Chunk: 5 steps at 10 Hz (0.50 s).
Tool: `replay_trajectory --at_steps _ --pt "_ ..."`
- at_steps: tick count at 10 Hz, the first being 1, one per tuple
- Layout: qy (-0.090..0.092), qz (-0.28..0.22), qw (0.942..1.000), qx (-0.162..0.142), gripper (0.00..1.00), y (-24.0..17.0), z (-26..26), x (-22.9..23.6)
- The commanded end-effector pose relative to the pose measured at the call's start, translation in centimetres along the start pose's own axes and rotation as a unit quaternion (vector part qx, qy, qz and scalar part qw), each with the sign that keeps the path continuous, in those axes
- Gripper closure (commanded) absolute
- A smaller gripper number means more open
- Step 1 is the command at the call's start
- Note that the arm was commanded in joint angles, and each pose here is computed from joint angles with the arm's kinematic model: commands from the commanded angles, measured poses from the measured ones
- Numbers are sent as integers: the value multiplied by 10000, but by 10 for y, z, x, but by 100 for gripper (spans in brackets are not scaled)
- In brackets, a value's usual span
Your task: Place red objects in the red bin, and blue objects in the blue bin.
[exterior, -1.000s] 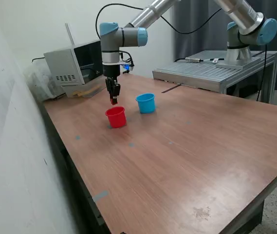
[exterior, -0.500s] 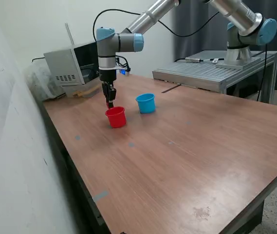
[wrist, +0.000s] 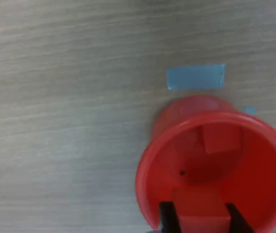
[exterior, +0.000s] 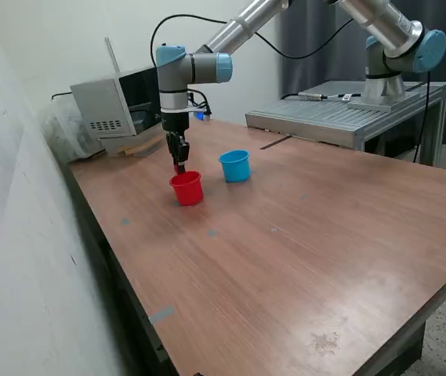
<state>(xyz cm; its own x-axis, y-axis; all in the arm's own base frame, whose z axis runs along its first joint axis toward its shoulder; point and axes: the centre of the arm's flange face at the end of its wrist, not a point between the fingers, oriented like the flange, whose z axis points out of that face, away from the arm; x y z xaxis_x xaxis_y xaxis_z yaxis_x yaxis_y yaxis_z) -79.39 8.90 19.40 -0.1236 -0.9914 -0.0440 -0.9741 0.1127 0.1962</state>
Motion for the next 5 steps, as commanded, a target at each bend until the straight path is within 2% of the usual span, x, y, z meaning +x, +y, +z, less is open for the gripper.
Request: replay_trajectory --at_steps 1,2,3,5 --pt "16 -55 10000 72 100 -7 -3 9" --pt "27 -77 9999 63 100 -8 -7 13" --pt "32 -85 9999 85 0 -10 -6 15" --pt "32 -85 9999 85 0 -11 -7 15"
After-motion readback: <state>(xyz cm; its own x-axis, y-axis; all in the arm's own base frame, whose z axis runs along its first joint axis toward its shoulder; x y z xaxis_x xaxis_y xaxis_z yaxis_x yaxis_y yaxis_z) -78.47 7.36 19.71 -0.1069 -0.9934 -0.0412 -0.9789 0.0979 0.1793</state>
